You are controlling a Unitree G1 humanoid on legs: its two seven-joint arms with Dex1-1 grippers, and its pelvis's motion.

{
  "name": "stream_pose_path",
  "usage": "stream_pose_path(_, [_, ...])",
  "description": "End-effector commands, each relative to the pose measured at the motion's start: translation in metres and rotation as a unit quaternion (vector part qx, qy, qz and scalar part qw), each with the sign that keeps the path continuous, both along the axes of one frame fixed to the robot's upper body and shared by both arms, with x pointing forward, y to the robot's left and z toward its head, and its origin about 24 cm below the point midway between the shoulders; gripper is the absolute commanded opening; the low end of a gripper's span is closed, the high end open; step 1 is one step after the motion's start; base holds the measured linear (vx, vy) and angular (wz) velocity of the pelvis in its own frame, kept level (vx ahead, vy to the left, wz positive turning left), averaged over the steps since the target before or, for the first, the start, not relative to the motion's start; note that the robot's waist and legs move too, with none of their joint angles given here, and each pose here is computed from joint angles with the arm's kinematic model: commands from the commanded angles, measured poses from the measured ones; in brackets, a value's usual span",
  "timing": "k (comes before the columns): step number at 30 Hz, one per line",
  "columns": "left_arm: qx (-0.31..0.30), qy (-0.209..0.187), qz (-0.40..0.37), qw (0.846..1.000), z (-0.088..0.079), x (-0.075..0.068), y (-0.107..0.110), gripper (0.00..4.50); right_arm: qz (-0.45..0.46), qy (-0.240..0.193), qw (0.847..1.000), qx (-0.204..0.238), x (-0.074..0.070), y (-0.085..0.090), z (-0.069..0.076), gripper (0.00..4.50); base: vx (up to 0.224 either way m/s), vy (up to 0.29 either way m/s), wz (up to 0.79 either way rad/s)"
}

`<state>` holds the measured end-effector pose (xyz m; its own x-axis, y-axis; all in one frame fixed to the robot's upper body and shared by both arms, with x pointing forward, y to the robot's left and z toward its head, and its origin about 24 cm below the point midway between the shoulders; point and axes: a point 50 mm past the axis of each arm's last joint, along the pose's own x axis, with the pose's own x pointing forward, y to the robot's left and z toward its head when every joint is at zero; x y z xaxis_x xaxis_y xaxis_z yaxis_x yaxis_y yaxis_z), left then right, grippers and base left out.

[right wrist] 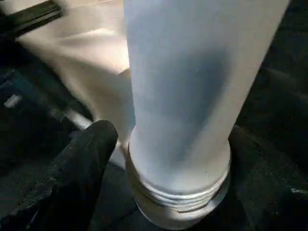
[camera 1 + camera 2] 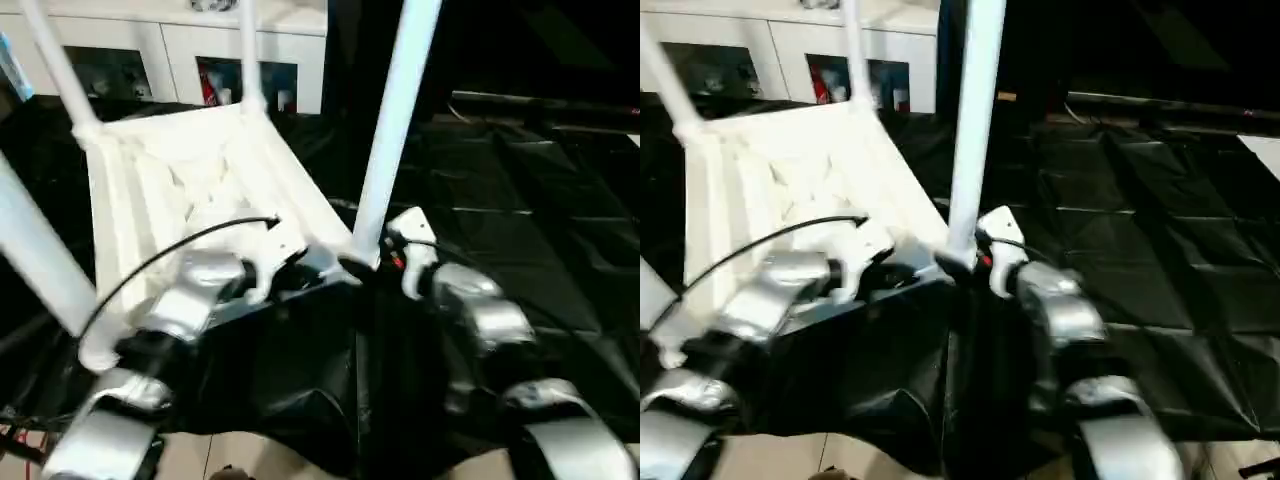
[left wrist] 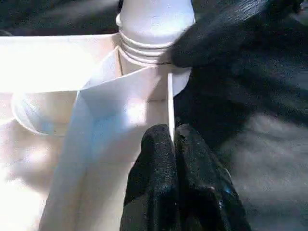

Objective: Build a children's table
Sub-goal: Rotate leg to tighten

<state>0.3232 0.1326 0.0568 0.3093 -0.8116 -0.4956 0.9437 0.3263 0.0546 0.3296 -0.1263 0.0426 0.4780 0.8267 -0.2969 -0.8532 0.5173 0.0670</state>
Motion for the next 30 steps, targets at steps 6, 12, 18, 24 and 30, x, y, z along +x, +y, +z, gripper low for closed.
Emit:
stream_pose_path(6, [-0.016, -0.001, -0.097, 0.995, 0.012, -0.011, -0.006, 0.0, 0.13, 0.022, 0.991, -0.002, -0.016, -0.003, 0.006, 3.86, 0.0, 0.0, 0.0])
stream_pose_path(12, [-0.017, 0.014, -0.128, 0.992, 0.012, -0.018, -0.006, 0.0, 0.156, 0.039, 0.987, -0.019, -0.021, -0.006, 0.004, 3.24, 0.0, 0.0, 0.0])
stream_pose_path(18, [-0.023, 0.014, -0.122, 0.992, 0.012, -0.018, -0.007, 0.0, 0.162, 0.044, 0.986, -0.007, -0.024, -0.001, 0.003, 2.85, 0.0, 0.0, 0.0])
stream_pose_path(24, [-0.031, -0.014, -0.031, 0.999, 0.013, -0.002, -0.013, 0.0, 0.061, 0.043, 0.997, -0.003, -0.018, 0.01, -0.01, 2.68, 0.0, 0.0, 0.0])
stream_pose_path(30, [-0.043, -0.04, 0.041, 0.997, 0.016, 0.014, -0.031, 0.0, -0.101, 0.062, 0.993, 0.028, -0.004, 0.028, -0.023, 2.65, 0.0, 0.0, 0.0])
